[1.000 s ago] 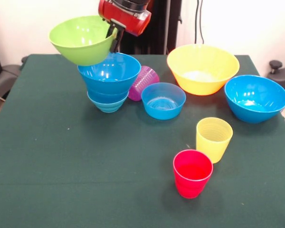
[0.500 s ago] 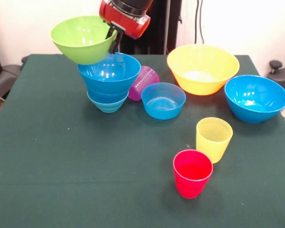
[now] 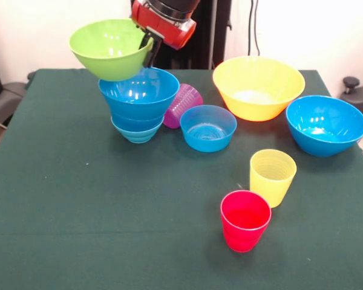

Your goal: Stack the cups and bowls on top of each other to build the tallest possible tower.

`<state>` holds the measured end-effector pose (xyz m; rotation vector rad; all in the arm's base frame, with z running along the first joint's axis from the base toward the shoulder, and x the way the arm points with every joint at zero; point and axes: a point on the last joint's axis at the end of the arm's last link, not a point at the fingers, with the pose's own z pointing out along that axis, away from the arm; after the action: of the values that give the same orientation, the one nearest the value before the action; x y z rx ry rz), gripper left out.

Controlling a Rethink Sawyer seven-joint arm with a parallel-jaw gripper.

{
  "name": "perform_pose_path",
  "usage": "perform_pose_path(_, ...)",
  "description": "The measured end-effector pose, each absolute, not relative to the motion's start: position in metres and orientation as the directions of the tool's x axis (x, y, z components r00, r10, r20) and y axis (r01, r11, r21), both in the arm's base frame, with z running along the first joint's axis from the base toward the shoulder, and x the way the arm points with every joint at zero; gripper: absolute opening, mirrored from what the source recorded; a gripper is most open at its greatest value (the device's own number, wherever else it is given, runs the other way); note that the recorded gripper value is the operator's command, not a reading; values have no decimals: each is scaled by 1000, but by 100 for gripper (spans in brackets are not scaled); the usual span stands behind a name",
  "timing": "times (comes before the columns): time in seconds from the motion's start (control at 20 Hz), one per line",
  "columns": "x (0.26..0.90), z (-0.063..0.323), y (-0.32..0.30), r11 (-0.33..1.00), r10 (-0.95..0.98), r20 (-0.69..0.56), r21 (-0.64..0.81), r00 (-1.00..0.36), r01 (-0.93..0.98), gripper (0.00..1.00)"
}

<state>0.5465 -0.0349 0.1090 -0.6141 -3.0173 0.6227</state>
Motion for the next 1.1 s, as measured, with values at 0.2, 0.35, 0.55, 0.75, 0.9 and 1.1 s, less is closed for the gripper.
perform_pose_path(0.2,549,110,-26,847,378,-82,-372,-922,380,0)
perform_pose_path(0.35,551,111,-19,848,383,-84,-363,-920,386,0)
perform_pose_path(0.55,553,112,-12,849,387,-87,-356,-918,392,0)
perform_pose_path(0.75,555,113,-3,850,391,-91,-346,-916,397,0)
perform_pose_path(0.9,555,112,4,851,391,-89,-343,-916,397,0)
perform_pose_path(1.1,554,107,6,850,395,-81,-347,-915,397,0)
